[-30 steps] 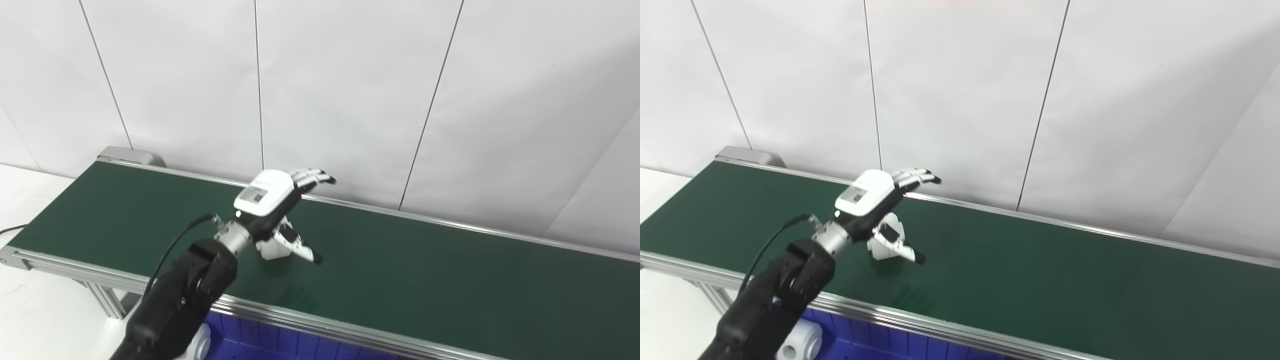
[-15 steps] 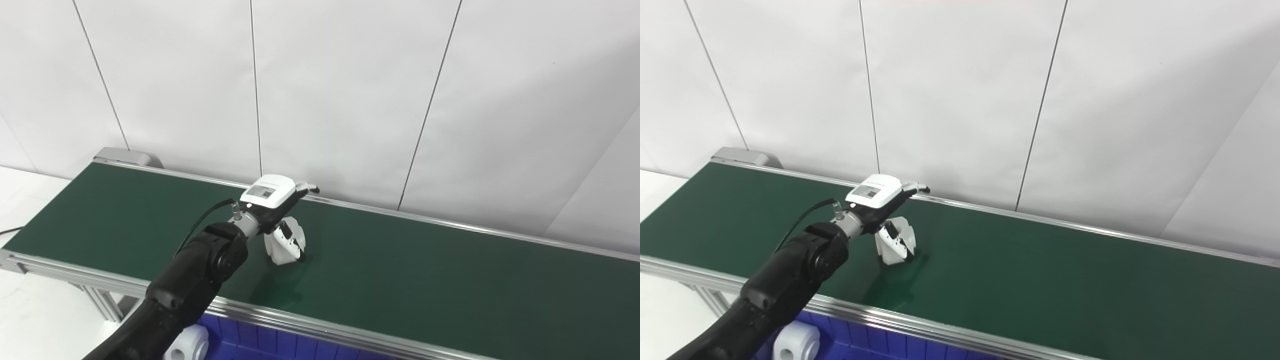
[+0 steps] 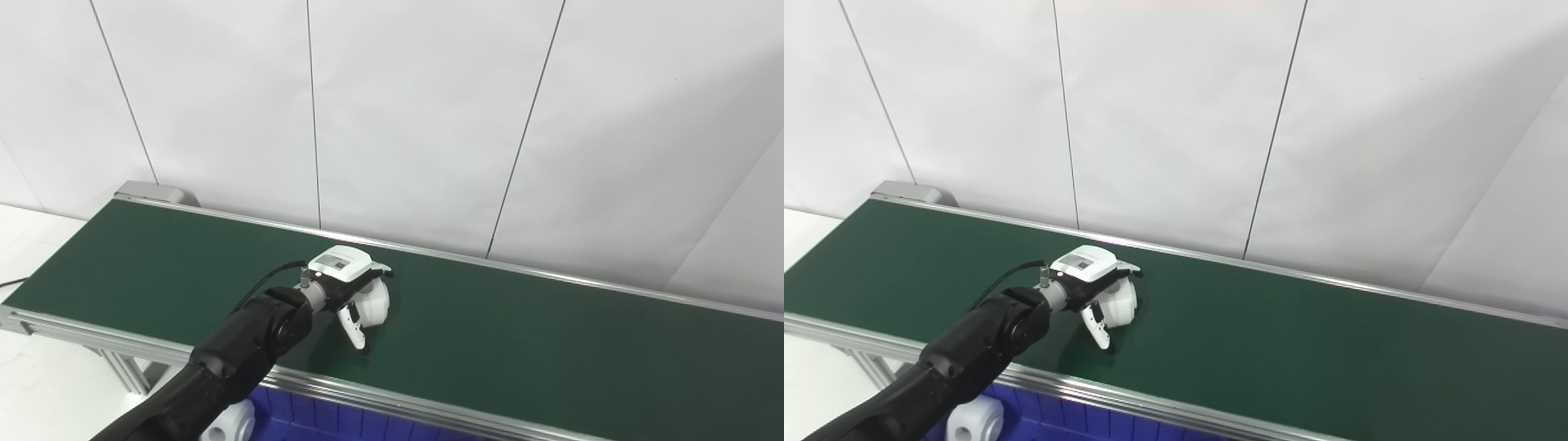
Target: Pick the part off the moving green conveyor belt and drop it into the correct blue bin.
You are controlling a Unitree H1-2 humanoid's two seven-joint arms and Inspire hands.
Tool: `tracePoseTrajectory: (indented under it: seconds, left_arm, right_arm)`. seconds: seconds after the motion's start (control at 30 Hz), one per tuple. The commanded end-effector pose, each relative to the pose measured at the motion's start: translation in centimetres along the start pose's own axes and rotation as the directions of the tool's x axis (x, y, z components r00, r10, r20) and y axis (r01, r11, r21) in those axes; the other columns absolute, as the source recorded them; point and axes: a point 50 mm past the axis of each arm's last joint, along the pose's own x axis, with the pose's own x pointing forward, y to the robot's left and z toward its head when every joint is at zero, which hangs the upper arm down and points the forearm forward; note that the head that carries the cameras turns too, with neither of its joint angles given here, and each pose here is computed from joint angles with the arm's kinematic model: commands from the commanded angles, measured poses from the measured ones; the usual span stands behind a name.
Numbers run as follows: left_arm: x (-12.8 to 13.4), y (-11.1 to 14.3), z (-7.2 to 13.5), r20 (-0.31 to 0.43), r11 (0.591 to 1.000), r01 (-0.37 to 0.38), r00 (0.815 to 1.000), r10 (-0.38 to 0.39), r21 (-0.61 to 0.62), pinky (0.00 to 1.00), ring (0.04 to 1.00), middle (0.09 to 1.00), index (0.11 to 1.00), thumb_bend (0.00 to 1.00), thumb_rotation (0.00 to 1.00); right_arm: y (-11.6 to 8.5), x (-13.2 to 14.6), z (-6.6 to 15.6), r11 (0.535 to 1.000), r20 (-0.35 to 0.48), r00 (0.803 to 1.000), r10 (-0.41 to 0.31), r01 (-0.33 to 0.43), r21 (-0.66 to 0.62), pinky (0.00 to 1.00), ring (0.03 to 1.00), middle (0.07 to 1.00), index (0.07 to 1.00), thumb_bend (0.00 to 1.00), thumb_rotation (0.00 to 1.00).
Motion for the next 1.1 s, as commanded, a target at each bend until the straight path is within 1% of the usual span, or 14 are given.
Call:
tracePoseTrajectory:
  seconds: [0.0, 0.03, 0.07, 0.1, 0.13, 0.17, 0.2, 0.3, 0.7, 0.83, 0.9, 0.97, 1.03, 1.07]
  left_arm:
    - [0.2, 0.1, -0.4, -0.027, 1.000, -0.022, 0.999, 0.022, 0.001, 0.67, 0.797, 0.820, 0.825, 0.98, 0.18]
    - [0.3, -0.1, -0.4, -0.031, 0.998, -0.055, 0.998, 0.054, -0.019, 0.63, 0.747, 0.787, 0.796, 0.94, 0.12]
    - [0.4, -0.3, -0.4, -0.033, 0.996, -0.079, 0.996, 0.078, -0.032, 0.54, 0.655, 0.725, 0.735, 0.87, 0.05]
    - [0.5, -0.5, -0.5, -0.025, 0.991, -0.124, 0.992, 0.122, -0.053, 0.51, 0.623, 0.704, 0.715, 0.84, 0.02]
    - [0.5, -0.7, -0.6, -0.020, 0.986, -0.154, 0.988, 0.153, -0.066, 0.44, 0.549, 0.634, 0.583, 0.65, 0.03]
    - [0.5, -0.9, -0.7, -0.014, 0.980, -0.179, 0.984, 0.178, -0.082, 0.41, 0.511, 0.589, 0.527, 0.57, 0.03]
    - [0.5, -1.0, -0.7, -0.011, 0.976, -0.199, 0.980, 0.199, -0.094, 0.39, 0.475, 0.530, 0.495, 0.53, 0.01]
    - [0.5, -1.3, -0.6, -0.008, 0.969, -0.226, 0.974, 0.226, -0.101, 0.39, 0.468, 0.510, 0.482, 0.52, 0.00]
    - [0.3, -0.9, -0.5, 0.005, 0.963, -0.248, 0.968, 0.250, -0.108, 0.40, 0.489, 0.513, 0.476, 0.52, 0.00]
    - [-0.3, -0.2, -0.2, 0.022, 0.956, -0.267, 0.962, 0.272, -0.122, 0.40, 0.486, 0.502, 0.483, 0.52, 0.00]
    - [-1.1, 0.9, 0.3, 0.052, 0.947, -0.295, 0.952, 0.303, -0.127, 0.41, 0.489, 0.503, 0.482, 0.52, 0.00]
    - [-2.2, 2.0, 0.8, 0.087, 0.935, -0.324, 0.937, 0.339, -0.147, 0.40, 0.482, 0.502, 0.481, 0.52, 0.00]
    - [-3.8, 3.5, 1.3, 0.124, 0.924, -0.347, 0.921, 0.368, -0.161, 0.40, 0.474, 0.499, 0.482, 0.52, 0.00]
    - [-4.4, 3.9, 1.4, 0.134, 0.922, -0.352, 0.917, 0.375, -0.163, 0.39, 0.466, 0.496, 0.484, 0.52, 0.00]
  right_arm:
    - [-0.4, 0.3, 1.2, 1.000, 0.087, 0.996, -0.016, 0.016, -0.004, 0.76, 0.833, 0.909, 0.892, 0.78, 1.00]
    - [-0.4, 0.4, 1.2, 1.000, 0.087, 0.996, -0.014, 0.014, -0.004, 0.76, 0.835, 0.908, 0.891, 0.78, 1.00]
    - [-0.4, 0.4, 1.2, 1.000, 0.087, 0.996, -0.013, 0.013, -0.004, 0.76, 0.836, 0.909, 0.893, 0.78, 1.00]
    - [-0.4, 0.4, 1.2, 1.000, 0.087, 0.996, -0.013, 0.013, -0.002, 0.76, 0.836, 0.910, 0.893, 0.78, 1.00]
    - [-0.4, 0.4, 1.2, 1.000, 0.087, 0.996, -0.013, 0.013, -0.001, 0.76, 0.835, 0.910, 0.893, 0.78, 1.00]
    - [-0.4, 0.4, 1.2, 1.000, 0.087, 0.996, -0.014, 0.014, 0.000, 0.76, 0.834, 0.909, 0.892, 0.78, 1.00]
    - [-0.4, 0.4, 1.2, 1.000, 0.087, 0.996, -0.014, 0.014, -0.001, 0.75, 0.833, 0.907, 0.893, 0.79, 1.00]
    - [-0.4, 0.4, 1.2, 1.000, 0.086, 0.996, -0.015, 0.016, -0.005, 0.75, 0.833, 0.905, 0.893, 0.80, 1.00]
    - [-0.2, 0.5, 1.4, 1.000, 0.092, 0.996, -0.014, 0.014, -0.009, 0.74, 0.824, 0.894, 0.891, 0.82, 1.00]
    - [-0.1, 0.6, 1.5, 1.000, 0.097, 0.995, -0.010, 0.012, -0.011, 0.74, 0.819, 0.892, 0.890, 0.82, 1.00]
    - [0.0, 0.6, 1.6, 1.000, 0.101, 0.995, -0.011, 0.012, -0.006, 0.74, 0.818, 0.891, 0.887, 0.83, 1.00]
    - [0.2, 0.6, 1.8, 1.000, 0.108, 0.994, -0.011, 0.012, -0.004, 0.74, 0.818, 0.893, 0.887, 0.84, 1.00]
    - [0.4, 0.6, 2.3, 1.000, 0.126, 0.992, -0.010, 0.011, -0.008, 0.74, 0.818, 0.893, 0.888, 0.83, 1.00]
    - [0.4, 0.6, 2.5, 1.000, 0.133, 0.991, -0.010, 0.011, -0.009, 0.74, 0.819, 0.892, 0.888, 0.83, 1.00]
